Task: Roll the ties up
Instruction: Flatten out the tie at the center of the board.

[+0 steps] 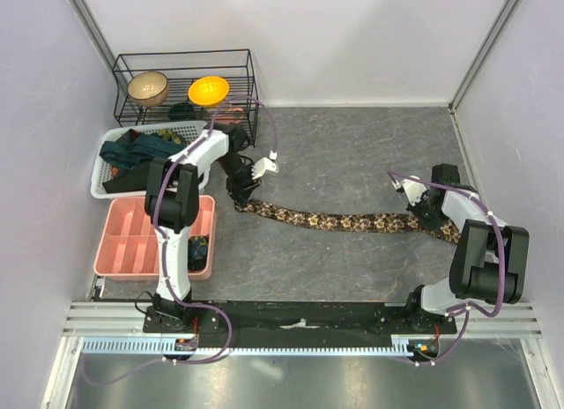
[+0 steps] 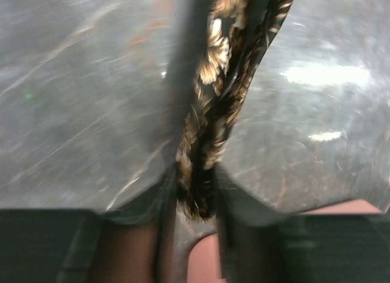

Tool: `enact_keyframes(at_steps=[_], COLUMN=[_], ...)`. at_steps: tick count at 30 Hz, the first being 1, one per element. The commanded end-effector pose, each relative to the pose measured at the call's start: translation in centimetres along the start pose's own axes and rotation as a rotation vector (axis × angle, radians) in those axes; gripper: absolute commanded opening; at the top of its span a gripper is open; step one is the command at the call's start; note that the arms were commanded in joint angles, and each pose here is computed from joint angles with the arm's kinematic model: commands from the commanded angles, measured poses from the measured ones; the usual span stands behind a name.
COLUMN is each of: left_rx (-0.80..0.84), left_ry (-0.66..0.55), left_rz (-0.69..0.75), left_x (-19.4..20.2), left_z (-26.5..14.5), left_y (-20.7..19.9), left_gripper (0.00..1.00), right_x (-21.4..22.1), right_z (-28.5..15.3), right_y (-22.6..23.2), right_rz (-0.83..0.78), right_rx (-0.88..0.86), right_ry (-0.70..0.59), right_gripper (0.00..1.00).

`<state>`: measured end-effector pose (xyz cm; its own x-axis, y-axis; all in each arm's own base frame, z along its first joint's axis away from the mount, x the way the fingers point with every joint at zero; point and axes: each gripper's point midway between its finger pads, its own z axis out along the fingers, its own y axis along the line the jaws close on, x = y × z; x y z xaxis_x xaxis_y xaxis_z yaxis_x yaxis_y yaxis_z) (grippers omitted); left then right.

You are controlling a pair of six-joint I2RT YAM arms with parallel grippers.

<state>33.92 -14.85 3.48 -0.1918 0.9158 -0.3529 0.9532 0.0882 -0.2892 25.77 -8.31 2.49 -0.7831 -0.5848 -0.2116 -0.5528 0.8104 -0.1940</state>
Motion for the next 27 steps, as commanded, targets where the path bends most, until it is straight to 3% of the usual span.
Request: enact_keyframes(at_steps=[1,3,5,6,8,9,11,12,17,20,27], left_rx=[-0.216,-0.343,-0.455,-0.426,-0.467,-0.426,-0.513,-0.506,-0.65,-0.732,-0.744], left_ry=[-0.156,-0.226,-0.28,-0.276,-0.308,-0.293,-0.265,-0.234,-0.157,-0.117,-0.05], left_rz=[-0.137,-0.144,-0.11,-0.06,0.069,0.137,0.299,0.319,0.595,0.699,0.783], left_x=[-2.2,-2.3,-2.6,-1.9,-2.5,-1.4,-1.5,-0.3,-0.7,-0.9,-0.6], left_z=[-4.6,-6.0,-9.0,-7.7,-9.0,-6.8,-7.2,-5.2,-4.1,-4.1,-1.7], left_y=[3.7,5.5,5.3,4.1,2.2,0.6,0.1,-0.7,0.3,1.6,3.6], left_gripper=[0.49,0.63,0.66,0.66,0.67,0.67,0.68,0.68,0.68,0.68,0.66], right_x=[-1.1,-1.1,-1.1,-1.1,-1.1,-1.1,-1.3,-1.3,-1.1,-1.0,-1.2], right_z=[0.1,0.0,0.0,0.0,-0.2,-0.2,-0.3,-0.3,-0.2,-0.1,-0.1], right_y=[-0.6,-0.6,-0.5,-0.5,-0.6,-0.6,-0.7,-0.7,-0.5,-0.4,0.1], right_rz=[-0.028,-0.027,-0.027,-0.027,-0.028,-0.03,-0.033,-0.035,-0.045,-0.054,-0.054], right_rx=[0.013,0.011,0.007,0.01,0.014,0.015,0.022,0.02,0.014,0.01,-0.015], right_ry=[-0.042,-0.046,-0.045,-0.047,-0.049,-0.048,-0.056,-0.058,-0.052,-0.052,-0.064], right_gripper=[0.0,0.0,0.0,0.0,0.0,0.0,0.0,0.0,0.0,0.0,0.0])
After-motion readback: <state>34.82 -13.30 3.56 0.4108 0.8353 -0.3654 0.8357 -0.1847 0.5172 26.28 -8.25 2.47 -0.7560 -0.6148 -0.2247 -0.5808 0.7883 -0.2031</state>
